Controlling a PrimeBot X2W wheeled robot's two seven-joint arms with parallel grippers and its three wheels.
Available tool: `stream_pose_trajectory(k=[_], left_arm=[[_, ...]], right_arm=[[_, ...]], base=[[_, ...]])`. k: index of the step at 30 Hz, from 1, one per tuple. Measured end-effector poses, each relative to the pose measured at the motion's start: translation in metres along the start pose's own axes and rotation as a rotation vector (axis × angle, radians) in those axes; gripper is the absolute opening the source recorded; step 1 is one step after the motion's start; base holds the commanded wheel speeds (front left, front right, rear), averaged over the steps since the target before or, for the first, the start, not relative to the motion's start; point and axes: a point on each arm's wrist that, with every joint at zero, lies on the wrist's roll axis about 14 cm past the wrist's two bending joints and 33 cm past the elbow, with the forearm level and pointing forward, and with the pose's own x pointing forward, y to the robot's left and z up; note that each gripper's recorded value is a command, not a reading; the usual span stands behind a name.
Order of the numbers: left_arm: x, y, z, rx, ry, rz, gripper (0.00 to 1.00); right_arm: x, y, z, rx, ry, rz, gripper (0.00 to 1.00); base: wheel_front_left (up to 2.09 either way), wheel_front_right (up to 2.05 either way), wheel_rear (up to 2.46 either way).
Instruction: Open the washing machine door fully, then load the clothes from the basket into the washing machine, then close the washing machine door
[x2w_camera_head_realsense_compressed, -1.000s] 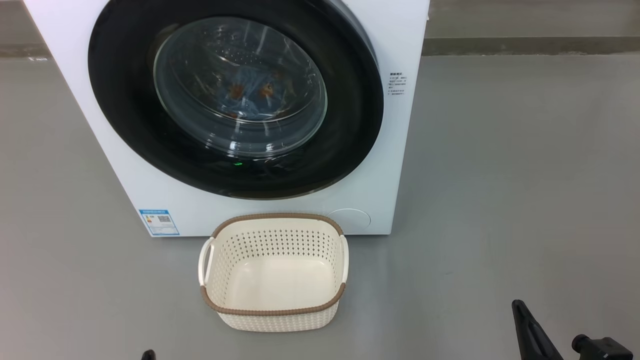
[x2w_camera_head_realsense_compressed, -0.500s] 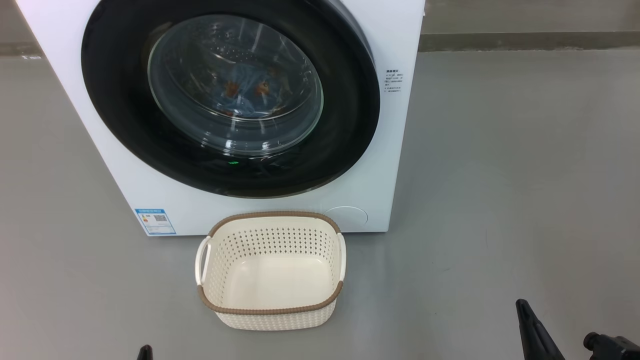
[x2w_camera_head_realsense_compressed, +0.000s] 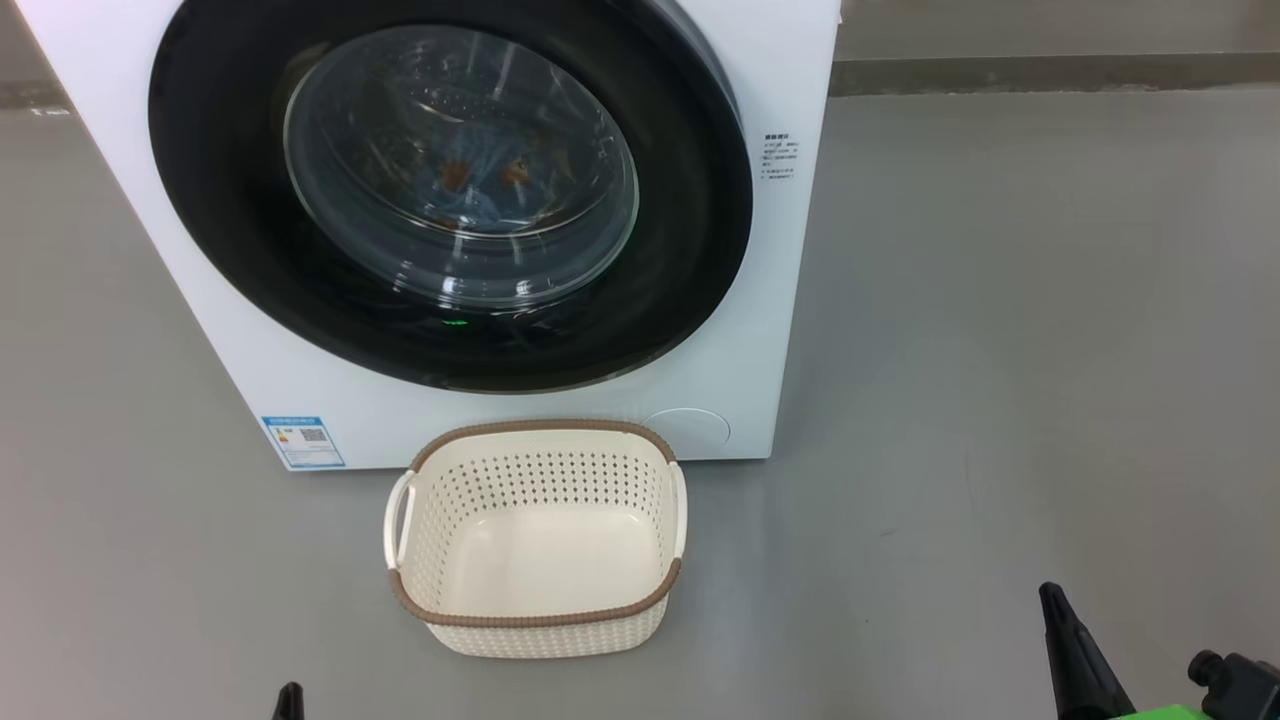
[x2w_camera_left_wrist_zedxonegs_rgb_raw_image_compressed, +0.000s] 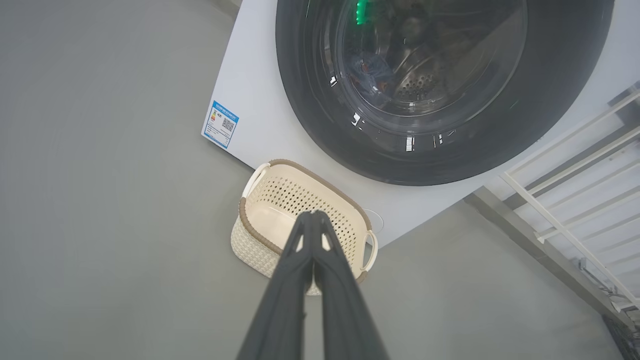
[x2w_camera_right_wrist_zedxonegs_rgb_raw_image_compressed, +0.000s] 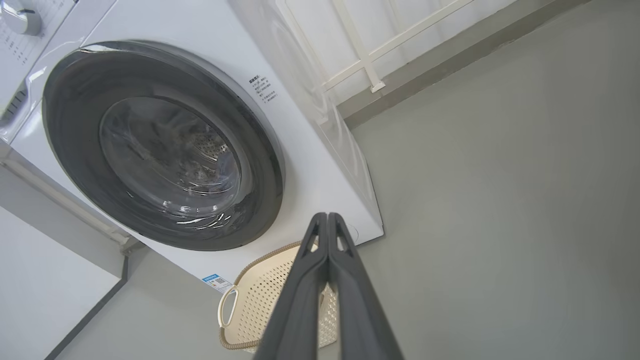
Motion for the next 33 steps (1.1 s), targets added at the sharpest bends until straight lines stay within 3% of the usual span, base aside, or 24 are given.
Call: stream_pose_trajectory(k=[33], left_arm=[[0.024,-0.013,0.004,-0.344,0.038,-0.023,0.0]], right_arm=[[0.012,-0.009,0.001,0.399,0.014,-0.05,0.0]], base=[[0.0,0.0,0.0]])
